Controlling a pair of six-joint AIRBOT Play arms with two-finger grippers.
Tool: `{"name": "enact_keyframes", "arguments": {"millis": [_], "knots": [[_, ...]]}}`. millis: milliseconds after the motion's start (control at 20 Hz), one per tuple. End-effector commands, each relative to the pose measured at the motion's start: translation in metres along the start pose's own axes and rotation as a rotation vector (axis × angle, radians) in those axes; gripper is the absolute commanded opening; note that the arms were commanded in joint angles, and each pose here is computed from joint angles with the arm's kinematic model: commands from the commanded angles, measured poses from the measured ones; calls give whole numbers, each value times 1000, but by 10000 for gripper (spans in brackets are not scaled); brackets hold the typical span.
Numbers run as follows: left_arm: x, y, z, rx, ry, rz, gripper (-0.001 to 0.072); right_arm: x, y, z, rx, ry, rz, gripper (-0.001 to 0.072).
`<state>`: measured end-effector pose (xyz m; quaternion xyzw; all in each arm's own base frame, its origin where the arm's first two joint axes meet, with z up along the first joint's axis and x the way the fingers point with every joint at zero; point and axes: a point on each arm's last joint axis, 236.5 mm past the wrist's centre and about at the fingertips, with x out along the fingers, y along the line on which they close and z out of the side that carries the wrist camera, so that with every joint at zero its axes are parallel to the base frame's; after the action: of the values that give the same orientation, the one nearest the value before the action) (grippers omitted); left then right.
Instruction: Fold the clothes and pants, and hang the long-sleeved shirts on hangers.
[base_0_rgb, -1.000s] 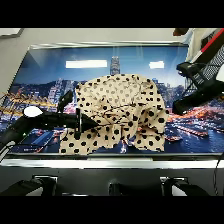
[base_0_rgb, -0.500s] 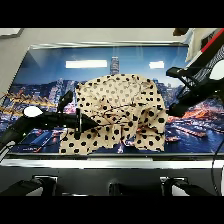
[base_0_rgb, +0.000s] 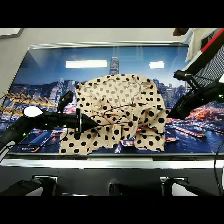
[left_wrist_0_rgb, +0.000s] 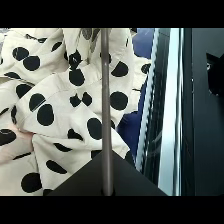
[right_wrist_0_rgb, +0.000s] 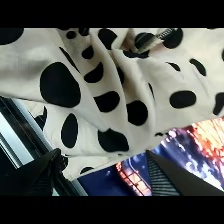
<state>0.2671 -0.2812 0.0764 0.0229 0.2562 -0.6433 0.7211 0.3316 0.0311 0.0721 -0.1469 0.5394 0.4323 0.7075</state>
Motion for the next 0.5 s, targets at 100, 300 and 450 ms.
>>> {"name": "enact_keyframes", "arguments": {"millis": [100,300,450], "knots": [[0,0,0,1,0,-1,14,12,-7,6,-76,-48,27,598],[0,0,0,1,0,-1,14,11,-10,14,-112,-80,10,598],[0,0,0,1,0,-1,14,11,-7,17,-129,-95,22,484]]}}
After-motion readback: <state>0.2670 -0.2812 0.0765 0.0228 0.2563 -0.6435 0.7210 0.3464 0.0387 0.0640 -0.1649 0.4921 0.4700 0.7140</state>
